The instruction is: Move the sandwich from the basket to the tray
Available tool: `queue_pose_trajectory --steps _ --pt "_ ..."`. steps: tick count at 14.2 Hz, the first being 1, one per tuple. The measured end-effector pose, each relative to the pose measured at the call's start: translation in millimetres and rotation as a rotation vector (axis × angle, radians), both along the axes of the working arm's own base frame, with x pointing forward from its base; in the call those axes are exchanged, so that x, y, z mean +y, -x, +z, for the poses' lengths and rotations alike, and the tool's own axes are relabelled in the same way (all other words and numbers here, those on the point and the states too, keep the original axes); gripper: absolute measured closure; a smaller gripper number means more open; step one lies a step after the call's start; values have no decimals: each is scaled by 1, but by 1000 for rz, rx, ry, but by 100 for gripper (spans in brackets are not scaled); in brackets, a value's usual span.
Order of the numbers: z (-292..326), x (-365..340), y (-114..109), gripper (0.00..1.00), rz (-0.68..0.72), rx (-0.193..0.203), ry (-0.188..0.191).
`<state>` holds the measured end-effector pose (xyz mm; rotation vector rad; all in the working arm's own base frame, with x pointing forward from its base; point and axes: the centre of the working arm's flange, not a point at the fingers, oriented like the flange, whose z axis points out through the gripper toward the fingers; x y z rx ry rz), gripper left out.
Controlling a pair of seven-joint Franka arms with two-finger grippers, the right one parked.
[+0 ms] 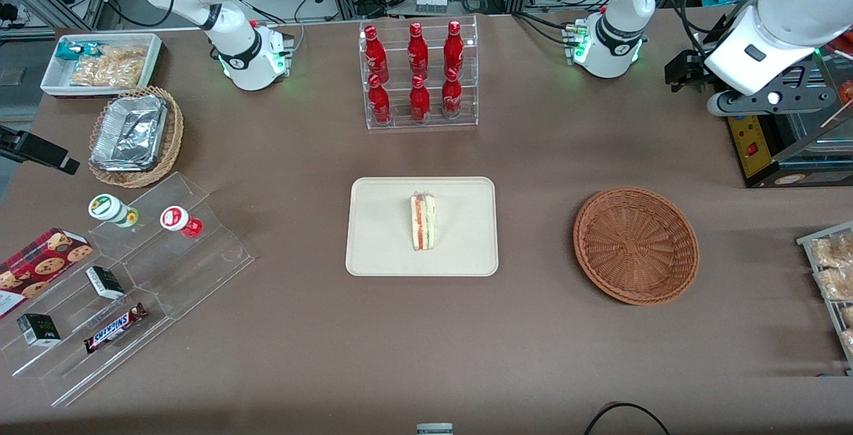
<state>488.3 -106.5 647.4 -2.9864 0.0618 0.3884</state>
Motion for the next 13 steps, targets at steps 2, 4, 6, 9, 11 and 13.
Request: queue_pose_trajectory --steps 2,4,6,9,11,13 --pt "0 -3 -2 0 -4 -10 16" --pt "1 -4 -4 0 -6 -24 26" --pt "1 -1 -6 0 4 -34 48" --pt "2 10 -12 0 25 -40 65" --pt "2 10 -15 0 25 -41 69" --pt "-3 9 -18 0 25 -35 71"
